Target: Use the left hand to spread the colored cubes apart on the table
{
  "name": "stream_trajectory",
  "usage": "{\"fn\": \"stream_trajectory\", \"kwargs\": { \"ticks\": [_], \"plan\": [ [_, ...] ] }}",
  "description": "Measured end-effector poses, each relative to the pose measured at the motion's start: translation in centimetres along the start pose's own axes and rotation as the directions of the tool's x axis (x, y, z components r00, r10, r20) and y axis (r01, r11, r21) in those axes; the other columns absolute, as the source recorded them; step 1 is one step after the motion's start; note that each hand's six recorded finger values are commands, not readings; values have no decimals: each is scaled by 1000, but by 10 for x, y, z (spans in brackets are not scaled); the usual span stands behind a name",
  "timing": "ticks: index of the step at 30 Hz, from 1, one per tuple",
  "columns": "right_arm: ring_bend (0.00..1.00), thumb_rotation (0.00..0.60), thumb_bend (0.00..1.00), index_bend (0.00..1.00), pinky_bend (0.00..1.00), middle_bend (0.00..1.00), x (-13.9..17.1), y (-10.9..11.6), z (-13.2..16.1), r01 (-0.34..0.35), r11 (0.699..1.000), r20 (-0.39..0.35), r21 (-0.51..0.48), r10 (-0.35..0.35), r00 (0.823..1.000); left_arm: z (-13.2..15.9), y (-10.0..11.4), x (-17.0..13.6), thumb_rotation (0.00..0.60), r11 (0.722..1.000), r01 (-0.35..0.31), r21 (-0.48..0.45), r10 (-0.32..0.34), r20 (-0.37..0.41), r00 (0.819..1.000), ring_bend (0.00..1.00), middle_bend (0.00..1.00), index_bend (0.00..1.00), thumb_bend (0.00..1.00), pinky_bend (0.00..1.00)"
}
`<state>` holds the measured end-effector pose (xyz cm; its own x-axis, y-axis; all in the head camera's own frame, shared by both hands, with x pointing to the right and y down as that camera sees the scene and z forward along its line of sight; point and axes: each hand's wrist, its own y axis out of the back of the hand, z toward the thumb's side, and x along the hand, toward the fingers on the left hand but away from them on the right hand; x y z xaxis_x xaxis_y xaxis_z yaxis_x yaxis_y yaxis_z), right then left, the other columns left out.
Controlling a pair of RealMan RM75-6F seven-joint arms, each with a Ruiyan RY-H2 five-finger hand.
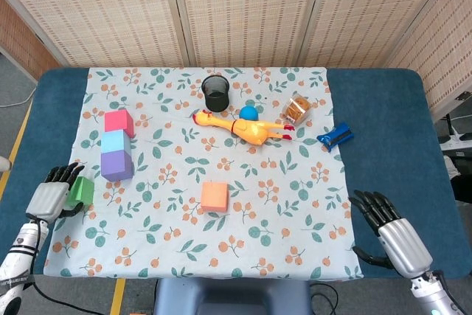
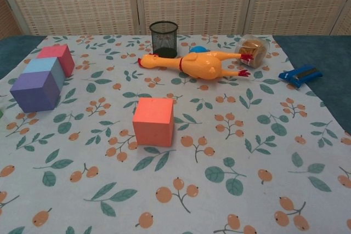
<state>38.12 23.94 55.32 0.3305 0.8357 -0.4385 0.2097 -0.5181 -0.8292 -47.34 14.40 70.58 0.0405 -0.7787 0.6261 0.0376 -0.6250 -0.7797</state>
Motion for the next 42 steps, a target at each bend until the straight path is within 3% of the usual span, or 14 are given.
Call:
{"fn": "stream_trajectory", "kwargs": {
  "ticks": [4,6,8,14,20,25,27,36,42],
  "plan": [
    [0,600,139,0,0,0,0,-2,0,-10,1000,-1,-1,10,1000,0,3,2,600,999,-31,-13,31,-5,1000,370,23,0,329,0],
    [0,600,139,0,0,0,0,-1,0,-9,1000,-2,-2,9,1000,0,6,2,600,998,-54,-16,54,0,999,507,94,0,345,4],
    [0,600,140,0,0,0,0,-1,0,-6,1000,-2,-4,6,1000,0,7,2,600,997,-71,-15,71,5,997,583,138,0,347,18],
    [0,600,139,0,0,0,1,0,1,-5,1000,-5,-4,5,1000,2,10,-6,600,994,-101,-30,102,23,995,608,150,0,349,26],
    [0,600,139,0,0,0,1,0,1,-4,1000,-4,-8,4,1000,6,13,-45,600,991,-134,-28,135,72,988,618,149,0,346,34],
    [0,600,139,0,0,0,1,0,1,-6,1000,-5,-7,6,1000,4,-5,-93,600,995,-97,-19,98,104,990,541,94,0,347,8],
    [0,600,139,0,0,0,1,-2,1,-15,1000,-7,-9,15,1000,6,-13,-103,600,997,-69,-20,71,120,990,428,35,0,346,0],
    [0,600,140,0,0,0,3,-1,3,-11,1000,-12,-9,11,1000,16,-22,-99,600,996,-38,-76,50,163,985,42,0,0,333,0],
    [0,600,142,0,0,0,2,0,1,-4,1000,-5,-7,3,1000,23,-10,-105,600,995,-53,-88,68,185,980,27,0,0,325,0]
  ]
}}
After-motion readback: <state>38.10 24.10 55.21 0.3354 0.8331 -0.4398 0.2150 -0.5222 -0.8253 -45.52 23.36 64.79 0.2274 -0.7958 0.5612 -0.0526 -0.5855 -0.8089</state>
